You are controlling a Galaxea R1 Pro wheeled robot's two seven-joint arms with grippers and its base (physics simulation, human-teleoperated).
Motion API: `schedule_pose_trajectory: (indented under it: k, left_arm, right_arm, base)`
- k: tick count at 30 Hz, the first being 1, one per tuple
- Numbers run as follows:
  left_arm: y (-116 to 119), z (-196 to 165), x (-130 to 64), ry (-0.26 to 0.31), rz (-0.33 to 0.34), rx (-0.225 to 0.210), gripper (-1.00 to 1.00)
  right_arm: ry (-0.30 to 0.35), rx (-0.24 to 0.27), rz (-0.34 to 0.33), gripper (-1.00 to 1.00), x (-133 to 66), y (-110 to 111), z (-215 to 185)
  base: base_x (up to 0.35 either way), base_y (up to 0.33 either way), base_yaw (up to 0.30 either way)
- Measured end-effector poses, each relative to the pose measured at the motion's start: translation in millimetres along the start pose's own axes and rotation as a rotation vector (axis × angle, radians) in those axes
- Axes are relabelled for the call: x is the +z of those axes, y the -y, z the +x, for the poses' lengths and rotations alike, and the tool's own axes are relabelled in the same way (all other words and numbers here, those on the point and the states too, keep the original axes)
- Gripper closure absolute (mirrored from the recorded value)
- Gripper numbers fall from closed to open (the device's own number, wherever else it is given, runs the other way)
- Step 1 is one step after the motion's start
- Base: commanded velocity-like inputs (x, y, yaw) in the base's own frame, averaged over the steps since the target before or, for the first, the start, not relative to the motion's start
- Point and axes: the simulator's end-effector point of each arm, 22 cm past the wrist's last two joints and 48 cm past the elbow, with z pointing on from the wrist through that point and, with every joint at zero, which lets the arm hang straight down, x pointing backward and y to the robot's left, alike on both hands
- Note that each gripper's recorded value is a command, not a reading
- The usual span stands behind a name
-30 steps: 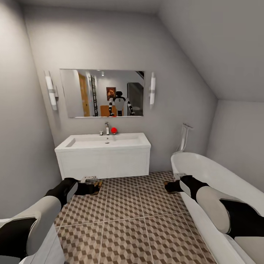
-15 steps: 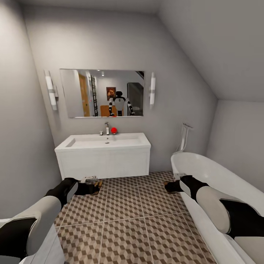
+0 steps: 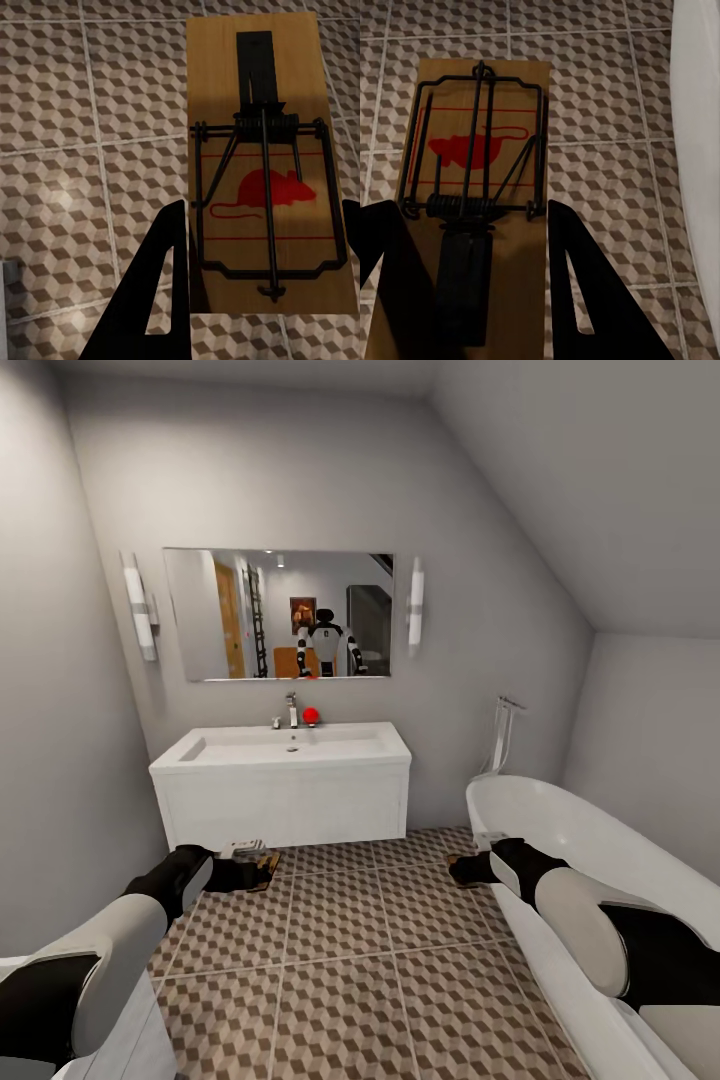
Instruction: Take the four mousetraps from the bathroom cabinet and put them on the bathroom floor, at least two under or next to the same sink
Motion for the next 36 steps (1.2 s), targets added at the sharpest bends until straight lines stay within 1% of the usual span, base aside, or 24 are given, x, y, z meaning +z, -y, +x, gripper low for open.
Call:
schedule_pose_trajectory:
  k: [25,29,36]
  left_arm:
    - [0.7,-0.4,-0.1,0.002,0.003,-0.001,1.00]
    - [0.8,-0.3,-0.4,0.002,0.003,-0.002,1.00]
    - [1.0,-0.5,-0.5,0.002,0.004,-0.002,1.00]
  right_arm:
    - [0.000,0.000,0.000,1.00,-0.1,0.1,0.0]
    - [0.000,0.000,0.000,1.00,-0.4,0.1,-0.1]
    - [0.001,0.000,0.001,1.00,-0.6,0.2,-0.1]
  base:
    - [0.005,0.000,0.000]
    - [0.171,0.000,0.000]
    - [0.282,0.000,0.000]
